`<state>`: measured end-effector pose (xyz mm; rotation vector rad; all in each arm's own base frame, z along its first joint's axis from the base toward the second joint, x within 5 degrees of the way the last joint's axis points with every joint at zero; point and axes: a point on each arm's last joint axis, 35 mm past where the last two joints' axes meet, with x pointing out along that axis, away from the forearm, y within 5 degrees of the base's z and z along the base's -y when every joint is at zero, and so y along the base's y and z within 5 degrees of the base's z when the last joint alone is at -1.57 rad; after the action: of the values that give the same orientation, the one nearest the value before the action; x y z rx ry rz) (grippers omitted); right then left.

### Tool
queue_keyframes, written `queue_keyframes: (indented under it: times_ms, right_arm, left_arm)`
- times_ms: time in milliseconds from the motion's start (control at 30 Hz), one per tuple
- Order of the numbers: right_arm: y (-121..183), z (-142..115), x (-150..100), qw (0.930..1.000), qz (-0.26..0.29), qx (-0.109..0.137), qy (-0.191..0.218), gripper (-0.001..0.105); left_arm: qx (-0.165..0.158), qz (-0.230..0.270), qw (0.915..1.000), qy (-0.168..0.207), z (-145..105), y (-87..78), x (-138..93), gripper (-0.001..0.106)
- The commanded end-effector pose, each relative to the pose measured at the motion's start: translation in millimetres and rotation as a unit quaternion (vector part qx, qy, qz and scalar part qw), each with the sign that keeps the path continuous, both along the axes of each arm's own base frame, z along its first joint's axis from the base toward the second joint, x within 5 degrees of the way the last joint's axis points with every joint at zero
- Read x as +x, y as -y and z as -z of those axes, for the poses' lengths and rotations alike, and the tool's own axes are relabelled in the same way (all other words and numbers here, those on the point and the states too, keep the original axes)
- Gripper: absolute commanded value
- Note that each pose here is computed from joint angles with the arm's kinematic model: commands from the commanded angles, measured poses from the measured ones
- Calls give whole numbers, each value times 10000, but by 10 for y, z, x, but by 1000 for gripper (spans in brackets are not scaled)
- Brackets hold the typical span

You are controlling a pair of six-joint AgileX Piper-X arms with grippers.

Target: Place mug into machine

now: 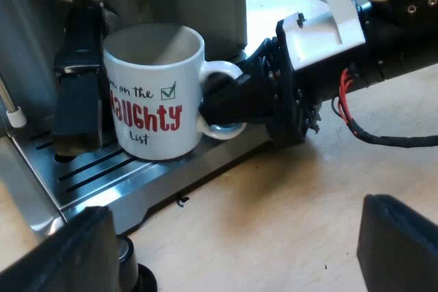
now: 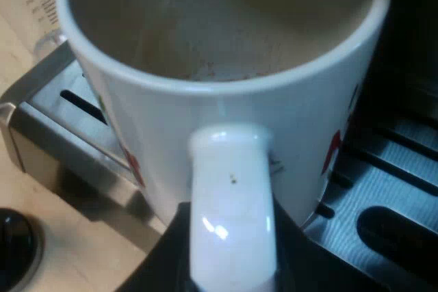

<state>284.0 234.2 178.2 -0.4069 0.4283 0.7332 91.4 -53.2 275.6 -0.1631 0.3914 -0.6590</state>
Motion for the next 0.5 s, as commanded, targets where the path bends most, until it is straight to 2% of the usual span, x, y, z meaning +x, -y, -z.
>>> queue_keyframes:
  times_ms: [33,500]
  right_arm:
    - [-50,-111,51,9991,43,296,294,0]
    - [-82,-91,41,9990,94,305,326,0]
  left_arm:
    - [-43,34,10000,76,-24,4,3,73]
    - [-43,34,10000,76,-24,4,3,73]
